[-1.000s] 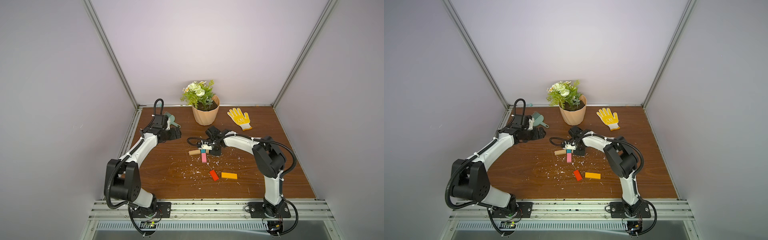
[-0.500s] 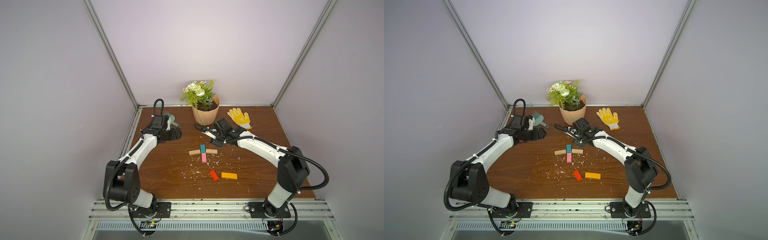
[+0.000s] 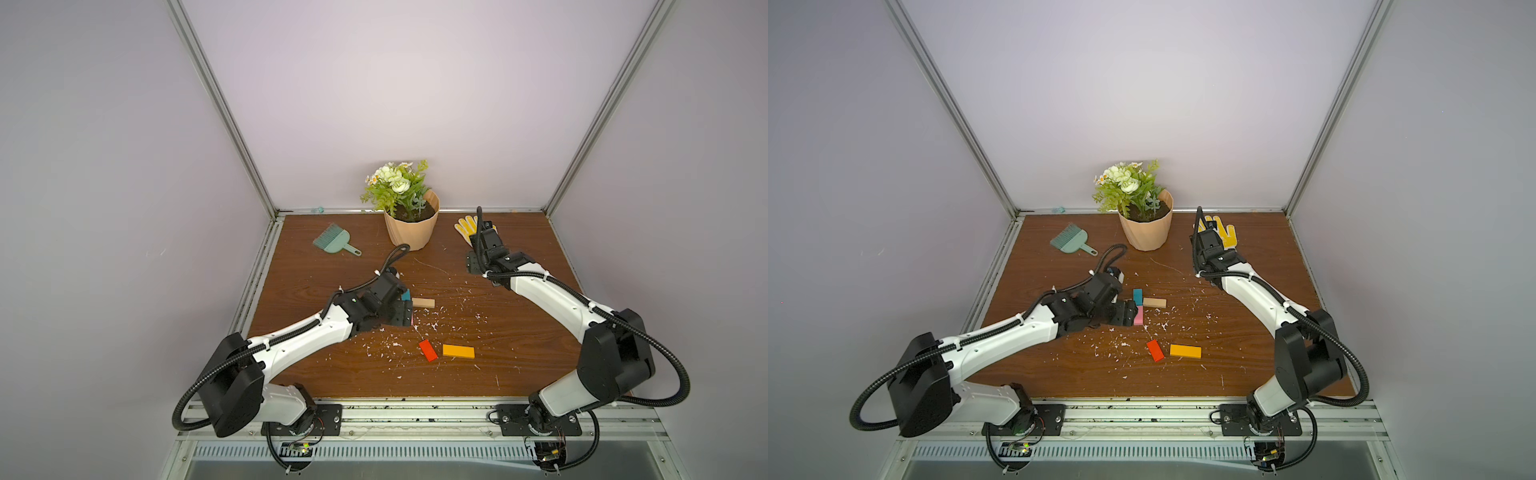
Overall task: Assemble the letter t with building blocks
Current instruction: Pick up the building block from the center of the board, then assemble the building block at the center of the board, then adjust the building block at the center of the board.
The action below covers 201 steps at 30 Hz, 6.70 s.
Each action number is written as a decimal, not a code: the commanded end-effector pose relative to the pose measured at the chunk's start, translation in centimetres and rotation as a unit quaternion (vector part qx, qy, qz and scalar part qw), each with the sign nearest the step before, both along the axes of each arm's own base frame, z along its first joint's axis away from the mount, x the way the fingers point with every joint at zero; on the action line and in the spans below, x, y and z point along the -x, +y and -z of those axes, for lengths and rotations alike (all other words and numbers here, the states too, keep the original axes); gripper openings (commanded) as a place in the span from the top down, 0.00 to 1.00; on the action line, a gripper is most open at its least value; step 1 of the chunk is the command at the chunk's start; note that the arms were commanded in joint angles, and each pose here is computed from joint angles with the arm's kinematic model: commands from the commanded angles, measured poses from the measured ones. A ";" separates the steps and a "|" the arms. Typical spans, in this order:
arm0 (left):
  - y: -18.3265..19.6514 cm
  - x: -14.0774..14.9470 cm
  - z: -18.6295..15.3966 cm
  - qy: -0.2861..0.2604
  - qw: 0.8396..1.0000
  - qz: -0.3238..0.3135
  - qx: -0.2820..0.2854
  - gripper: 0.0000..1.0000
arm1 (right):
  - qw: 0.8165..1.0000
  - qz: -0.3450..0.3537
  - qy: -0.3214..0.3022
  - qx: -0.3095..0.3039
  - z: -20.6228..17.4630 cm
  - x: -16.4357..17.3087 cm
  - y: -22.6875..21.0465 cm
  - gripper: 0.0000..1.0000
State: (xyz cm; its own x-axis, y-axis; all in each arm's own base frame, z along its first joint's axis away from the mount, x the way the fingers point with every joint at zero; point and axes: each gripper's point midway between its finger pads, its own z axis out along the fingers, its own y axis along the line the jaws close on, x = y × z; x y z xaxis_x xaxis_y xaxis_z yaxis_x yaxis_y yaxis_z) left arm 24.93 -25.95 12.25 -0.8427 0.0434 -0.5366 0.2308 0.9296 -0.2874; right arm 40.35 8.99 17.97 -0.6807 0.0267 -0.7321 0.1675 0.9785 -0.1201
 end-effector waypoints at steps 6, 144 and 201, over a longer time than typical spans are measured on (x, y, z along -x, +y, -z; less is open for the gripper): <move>-3.7 3.0 3.7 0.083 0.990 -0.109 0.014 0.19 | 0.993 0.092 -0.043 -0.052 -1.2 0.3 -3.3 0.20; 1.1 3.5 12.6 0.236 0.953 -0.110 -0.152 0.38 | 0.998 0.043 -0.041 -0.030 -0.1 0.9 -0.8 0.21; -1.1 2.7 11.5 0.215 0.961 -0.109 -0.134 0.59 | 0.998 0.032 -0.043 -0.028 -0.4 0.8 0.1 0.20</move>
